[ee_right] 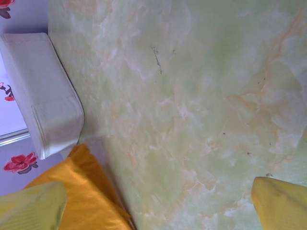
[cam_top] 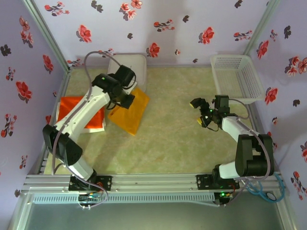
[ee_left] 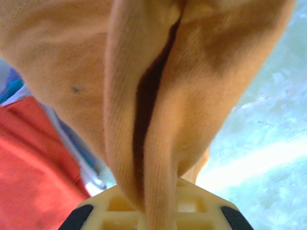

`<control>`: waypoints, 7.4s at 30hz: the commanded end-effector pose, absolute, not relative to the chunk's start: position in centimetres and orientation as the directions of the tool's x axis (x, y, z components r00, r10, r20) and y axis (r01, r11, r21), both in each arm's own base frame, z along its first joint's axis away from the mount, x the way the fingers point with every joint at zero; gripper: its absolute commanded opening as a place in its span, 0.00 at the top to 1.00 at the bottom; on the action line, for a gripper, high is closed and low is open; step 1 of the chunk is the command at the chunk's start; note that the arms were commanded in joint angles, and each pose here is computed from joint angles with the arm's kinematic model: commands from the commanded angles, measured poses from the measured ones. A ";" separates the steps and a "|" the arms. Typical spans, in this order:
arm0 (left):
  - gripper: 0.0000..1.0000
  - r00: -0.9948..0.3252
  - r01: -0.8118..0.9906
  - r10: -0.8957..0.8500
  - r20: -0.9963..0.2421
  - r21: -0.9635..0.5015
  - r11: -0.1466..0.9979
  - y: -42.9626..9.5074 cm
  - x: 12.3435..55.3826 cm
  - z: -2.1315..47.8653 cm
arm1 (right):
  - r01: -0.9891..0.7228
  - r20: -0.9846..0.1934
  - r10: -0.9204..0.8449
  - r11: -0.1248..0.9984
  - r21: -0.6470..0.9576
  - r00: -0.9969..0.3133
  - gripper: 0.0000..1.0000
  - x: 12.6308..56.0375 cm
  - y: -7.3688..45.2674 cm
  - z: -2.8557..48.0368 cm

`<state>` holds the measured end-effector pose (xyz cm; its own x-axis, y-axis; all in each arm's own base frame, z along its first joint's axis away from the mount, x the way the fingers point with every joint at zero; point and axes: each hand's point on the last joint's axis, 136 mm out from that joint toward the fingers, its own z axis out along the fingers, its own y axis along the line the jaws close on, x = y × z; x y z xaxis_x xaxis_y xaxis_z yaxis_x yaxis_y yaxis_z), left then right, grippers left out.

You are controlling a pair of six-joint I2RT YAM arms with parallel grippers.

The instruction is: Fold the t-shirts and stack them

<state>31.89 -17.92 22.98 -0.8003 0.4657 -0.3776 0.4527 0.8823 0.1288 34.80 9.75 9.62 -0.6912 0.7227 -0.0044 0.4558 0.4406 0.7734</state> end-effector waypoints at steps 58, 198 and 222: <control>1.00 -0.904 0.055 0.150 -0.401 0.239 0.969 2.6 33.6 27.4 | 0.451 0.033 0.707 0.414 0.791 -0.707 0.01 37.2 10.5 11.2; 0.00 -0.228 -0.189 -0.072 -0.971 -0.029 0.982 4.0 37.0 14.1 | 0.311 -0.942 0.107 0.950 0.002 -0.320 0.01 38.3 -3.9 11.2; 0.00 -0.319 -0.169 -0.040 -0.947 0.015 0.985 3.2 39.4 9.6 | 0.294 -0.939 0.129 0.955 0.032 -0.318 0.01 38.9 -3.9 8.9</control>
